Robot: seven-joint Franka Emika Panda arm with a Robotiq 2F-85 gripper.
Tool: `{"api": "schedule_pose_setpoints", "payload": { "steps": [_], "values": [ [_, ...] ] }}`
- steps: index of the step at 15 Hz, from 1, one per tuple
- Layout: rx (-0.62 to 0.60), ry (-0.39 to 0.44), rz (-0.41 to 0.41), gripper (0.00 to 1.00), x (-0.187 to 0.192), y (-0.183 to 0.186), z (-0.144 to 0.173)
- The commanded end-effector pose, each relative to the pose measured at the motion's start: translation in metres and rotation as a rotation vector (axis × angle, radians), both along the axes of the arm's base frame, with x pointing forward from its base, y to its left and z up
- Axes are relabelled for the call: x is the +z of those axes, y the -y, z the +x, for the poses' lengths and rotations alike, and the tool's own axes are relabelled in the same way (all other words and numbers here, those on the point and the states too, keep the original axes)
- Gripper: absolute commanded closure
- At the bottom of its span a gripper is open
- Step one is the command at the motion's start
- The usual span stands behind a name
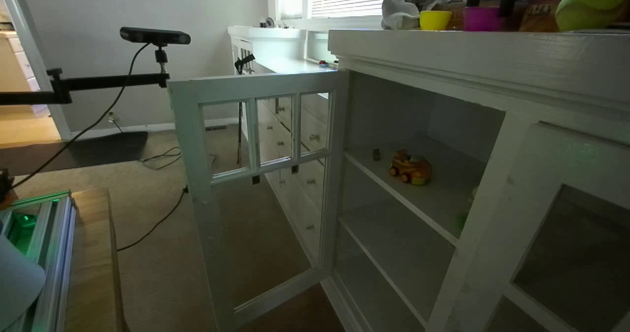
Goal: Put the pink bowl inside the yellow bowl
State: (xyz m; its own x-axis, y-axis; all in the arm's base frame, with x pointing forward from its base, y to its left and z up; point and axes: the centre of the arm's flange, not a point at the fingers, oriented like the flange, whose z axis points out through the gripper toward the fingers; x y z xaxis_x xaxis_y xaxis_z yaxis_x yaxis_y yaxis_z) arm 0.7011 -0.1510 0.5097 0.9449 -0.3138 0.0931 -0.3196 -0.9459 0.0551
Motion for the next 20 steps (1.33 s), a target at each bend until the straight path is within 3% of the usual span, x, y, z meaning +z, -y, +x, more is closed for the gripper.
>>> {"api": "schedule_pose_setpoints", "payload": {
  "steps": [1,6,16,20],
  "values": [
    [-0.011,-0.006,0.035,0.63,0.005,0.001,0.01],
    [0.001,0.014,0.032,0.63,0.026,-0.005,-0.006],
    [-0.097,0.009,0.072,0.63,0.128,0.018,-0.054],
    [-0.094,0.005,0.122,0.63,0.138,0.022,-0.064]
  ]
}}
